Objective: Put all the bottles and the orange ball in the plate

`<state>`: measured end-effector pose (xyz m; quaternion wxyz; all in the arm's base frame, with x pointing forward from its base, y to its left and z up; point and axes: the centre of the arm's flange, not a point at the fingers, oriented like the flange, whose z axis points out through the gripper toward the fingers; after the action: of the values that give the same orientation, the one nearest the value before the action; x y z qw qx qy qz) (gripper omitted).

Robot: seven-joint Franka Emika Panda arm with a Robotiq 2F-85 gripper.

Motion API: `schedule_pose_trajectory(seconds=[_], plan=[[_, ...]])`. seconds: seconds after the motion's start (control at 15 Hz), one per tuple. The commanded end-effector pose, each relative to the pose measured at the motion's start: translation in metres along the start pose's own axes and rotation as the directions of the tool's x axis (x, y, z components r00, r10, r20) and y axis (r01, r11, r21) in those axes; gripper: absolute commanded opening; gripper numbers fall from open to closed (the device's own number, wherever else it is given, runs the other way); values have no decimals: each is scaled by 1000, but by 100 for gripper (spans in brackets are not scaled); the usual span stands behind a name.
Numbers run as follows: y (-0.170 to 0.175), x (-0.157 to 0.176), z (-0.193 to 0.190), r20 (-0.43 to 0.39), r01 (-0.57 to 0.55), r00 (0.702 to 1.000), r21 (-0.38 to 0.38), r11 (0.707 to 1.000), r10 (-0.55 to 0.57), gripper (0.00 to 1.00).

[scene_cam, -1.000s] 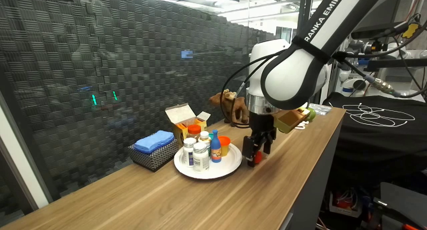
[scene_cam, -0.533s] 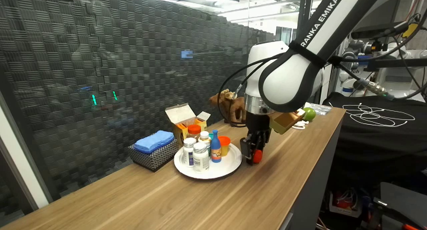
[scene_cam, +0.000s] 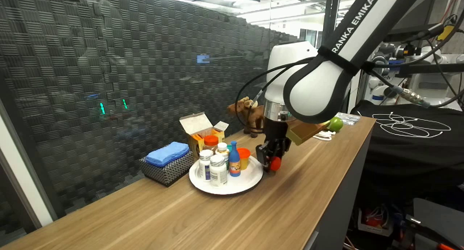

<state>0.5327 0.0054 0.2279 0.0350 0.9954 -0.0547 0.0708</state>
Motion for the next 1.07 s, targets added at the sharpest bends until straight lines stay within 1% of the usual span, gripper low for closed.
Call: schedule_pose_trajectory(seconds=[0.0, 0.2, 0.27, 0.4, 0.6, 1.0], plan=[[-15, -13, -30, -97, -57, 994, -42, 997, 53, 26], [-33, -16, -40, -108, -32, 994, -78, 996, 23, 26], [-40, -17, -40, -108, -5, 994, -78, 997, -3, 26], [-54, -13, -38, -110, 54, 992, -63, 997, -61, 26], [-71, -6, -30, -96, 102, 990, -47, 994, -106, 26], [-77, 4, -19, -97, 138, 985, -31, 990, -140, 26]])
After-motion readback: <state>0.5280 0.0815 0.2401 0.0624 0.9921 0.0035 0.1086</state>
